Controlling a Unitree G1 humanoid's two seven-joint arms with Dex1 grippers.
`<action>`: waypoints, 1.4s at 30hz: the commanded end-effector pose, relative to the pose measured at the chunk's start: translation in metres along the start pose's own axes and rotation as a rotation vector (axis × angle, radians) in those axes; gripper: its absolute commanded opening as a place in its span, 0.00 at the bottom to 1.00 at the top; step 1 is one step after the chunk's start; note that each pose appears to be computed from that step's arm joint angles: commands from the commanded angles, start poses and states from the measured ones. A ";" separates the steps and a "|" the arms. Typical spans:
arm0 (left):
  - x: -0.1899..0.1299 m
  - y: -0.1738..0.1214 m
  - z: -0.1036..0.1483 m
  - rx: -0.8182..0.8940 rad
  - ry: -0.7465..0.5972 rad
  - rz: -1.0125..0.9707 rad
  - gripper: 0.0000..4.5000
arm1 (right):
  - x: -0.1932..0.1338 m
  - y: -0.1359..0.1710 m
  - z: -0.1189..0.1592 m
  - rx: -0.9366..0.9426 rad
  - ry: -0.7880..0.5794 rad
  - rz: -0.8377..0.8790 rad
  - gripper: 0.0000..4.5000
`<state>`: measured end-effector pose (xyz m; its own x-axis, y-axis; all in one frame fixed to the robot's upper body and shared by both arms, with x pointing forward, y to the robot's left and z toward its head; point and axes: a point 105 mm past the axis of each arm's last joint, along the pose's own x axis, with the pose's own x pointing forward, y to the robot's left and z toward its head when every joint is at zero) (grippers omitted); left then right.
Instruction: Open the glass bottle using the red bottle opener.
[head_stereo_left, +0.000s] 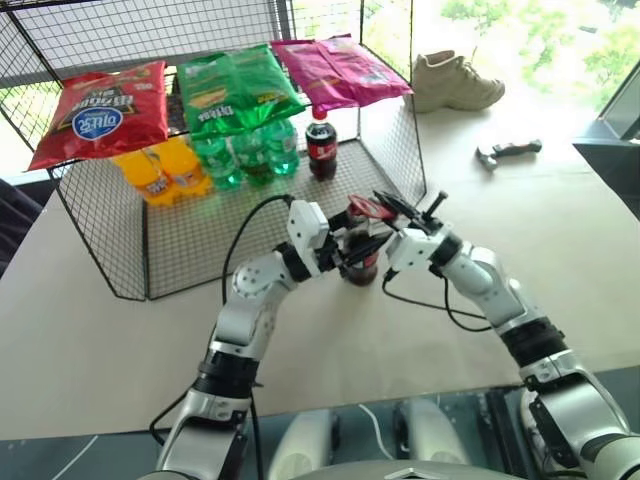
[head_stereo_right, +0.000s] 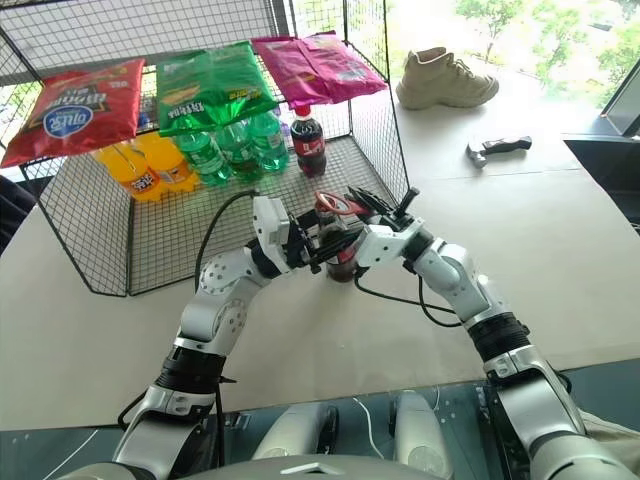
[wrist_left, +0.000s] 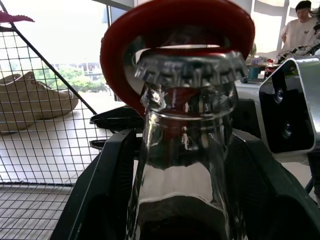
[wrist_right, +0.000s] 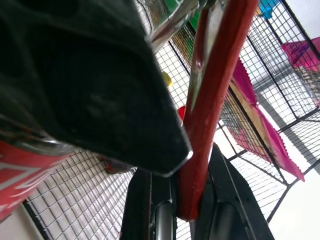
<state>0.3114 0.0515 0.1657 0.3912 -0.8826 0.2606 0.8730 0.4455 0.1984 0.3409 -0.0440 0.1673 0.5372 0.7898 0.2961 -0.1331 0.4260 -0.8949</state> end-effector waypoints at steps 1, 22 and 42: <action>0.009 -0.008 0.006 0.020 -0.013 -0.041 0.47 | 0.003 0.017 0.016 -0.105 -0.101 0.116 0.00; 0.014 -0.008 0.000 0.002 -0.005 -0.050 0.47 | 0.006 -0.043 0.001 -0.380 -0.155 0.184 0.00; 0.015 -0.012 -0.005 -0.014 0.000 -0.057 0.47 | 0.012 -0.093 0.005 -0.591 -0.195 0.097 0.00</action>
<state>0.3106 0.0365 0.1677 0.3528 -0.8951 0.2725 0.8881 0.4121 0.2037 0.3577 -0.0696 0.2382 0.3925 0.9055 0.1612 0.2884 0.0452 -0.9564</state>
